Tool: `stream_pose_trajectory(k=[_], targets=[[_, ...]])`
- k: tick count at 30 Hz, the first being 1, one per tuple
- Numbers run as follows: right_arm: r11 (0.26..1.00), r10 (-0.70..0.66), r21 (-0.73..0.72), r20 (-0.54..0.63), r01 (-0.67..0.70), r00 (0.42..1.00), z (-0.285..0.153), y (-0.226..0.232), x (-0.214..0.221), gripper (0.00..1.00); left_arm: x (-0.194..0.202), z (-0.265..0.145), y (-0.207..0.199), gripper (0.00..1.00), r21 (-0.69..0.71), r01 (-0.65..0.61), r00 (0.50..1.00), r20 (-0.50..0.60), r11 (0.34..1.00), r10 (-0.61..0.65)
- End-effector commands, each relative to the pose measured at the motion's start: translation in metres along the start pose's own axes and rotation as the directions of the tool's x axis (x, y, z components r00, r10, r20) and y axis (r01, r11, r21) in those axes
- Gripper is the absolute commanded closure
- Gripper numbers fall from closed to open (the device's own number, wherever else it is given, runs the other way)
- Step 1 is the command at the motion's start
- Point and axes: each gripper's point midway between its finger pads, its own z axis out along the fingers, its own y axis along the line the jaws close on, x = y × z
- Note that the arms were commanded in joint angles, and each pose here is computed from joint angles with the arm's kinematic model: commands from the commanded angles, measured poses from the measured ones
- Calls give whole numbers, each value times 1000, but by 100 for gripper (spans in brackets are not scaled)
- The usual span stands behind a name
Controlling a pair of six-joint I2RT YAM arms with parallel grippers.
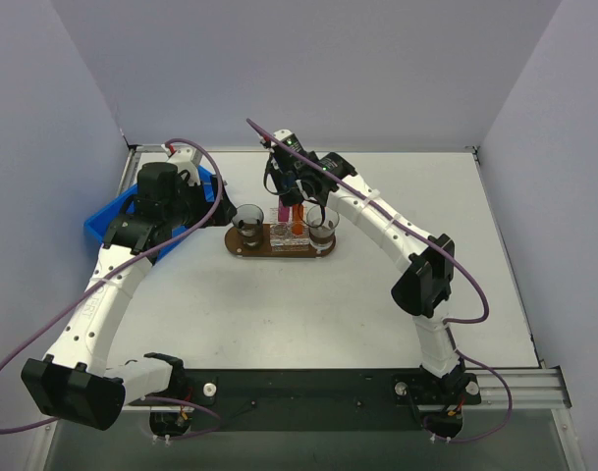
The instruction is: Prepare toiletry sets of a toothbrush and toothpaste on the tray
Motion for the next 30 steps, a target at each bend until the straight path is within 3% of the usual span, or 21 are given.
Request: stream_pose_trajectory(k=[1, 30], targets=[[1000, 7, -6, 58, -6, 998, -6, -3, -19, 100, -10, -1, 0, 6, 3, -5, 1000, 29, 1000, 5], [1000, -14, -24, -7, 13, 1000, 26, -1, 6, 100, -6, 1, 1, 7, 6, -4, 1000, 17, 1000, 4]])
